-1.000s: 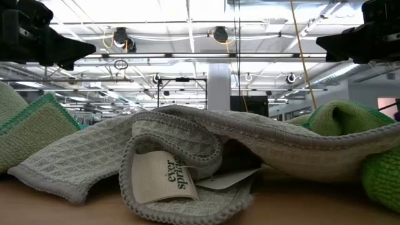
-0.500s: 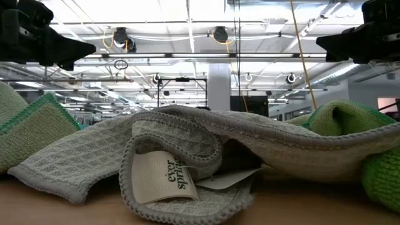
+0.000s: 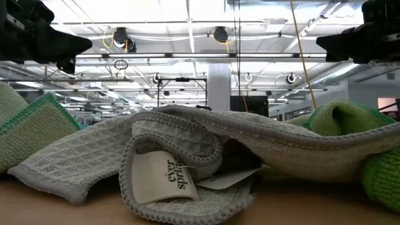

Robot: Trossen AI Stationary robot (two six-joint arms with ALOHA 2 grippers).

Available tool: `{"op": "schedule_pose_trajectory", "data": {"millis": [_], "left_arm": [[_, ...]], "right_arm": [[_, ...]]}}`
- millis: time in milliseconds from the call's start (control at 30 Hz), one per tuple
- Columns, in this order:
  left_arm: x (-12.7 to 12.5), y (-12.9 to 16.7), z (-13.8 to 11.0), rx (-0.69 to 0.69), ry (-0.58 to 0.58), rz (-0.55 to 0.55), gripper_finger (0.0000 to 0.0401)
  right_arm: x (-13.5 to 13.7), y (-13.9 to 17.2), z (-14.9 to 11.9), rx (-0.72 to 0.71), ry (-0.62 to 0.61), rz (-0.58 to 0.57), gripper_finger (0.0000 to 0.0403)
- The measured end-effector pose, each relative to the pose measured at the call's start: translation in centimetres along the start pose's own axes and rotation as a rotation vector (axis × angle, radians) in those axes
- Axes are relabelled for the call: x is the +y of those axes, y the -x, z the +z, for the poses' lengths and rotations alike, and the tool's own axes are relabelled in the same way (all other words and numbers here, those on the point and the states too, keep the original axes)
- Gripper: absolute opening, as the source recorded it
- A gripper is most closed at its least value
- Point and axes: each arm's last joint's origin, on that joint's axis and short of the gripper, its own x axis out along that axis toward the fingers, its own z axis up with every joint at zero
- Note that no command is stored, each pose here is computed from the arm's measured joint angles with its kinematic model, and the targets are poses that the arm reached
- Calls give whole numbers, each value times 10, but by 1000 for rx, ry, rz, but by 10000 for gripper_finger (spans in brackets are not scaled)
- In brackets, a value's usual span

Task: Fold microfiber towels
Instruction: Fold the blue microfiber cloth

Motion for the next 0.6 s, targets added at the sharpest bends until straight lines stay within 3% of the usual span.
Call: {"op": "schedule_pose_trajectory", "data": {"millis": [233,600], "left_arm": [[0,3,24,-4,62,-4,30],[-4,-1,124,94,-11,9,30]], "right_arm": [[0,0,0,0,0,0,0],[0,0,0,-1,0,0,0]]}}
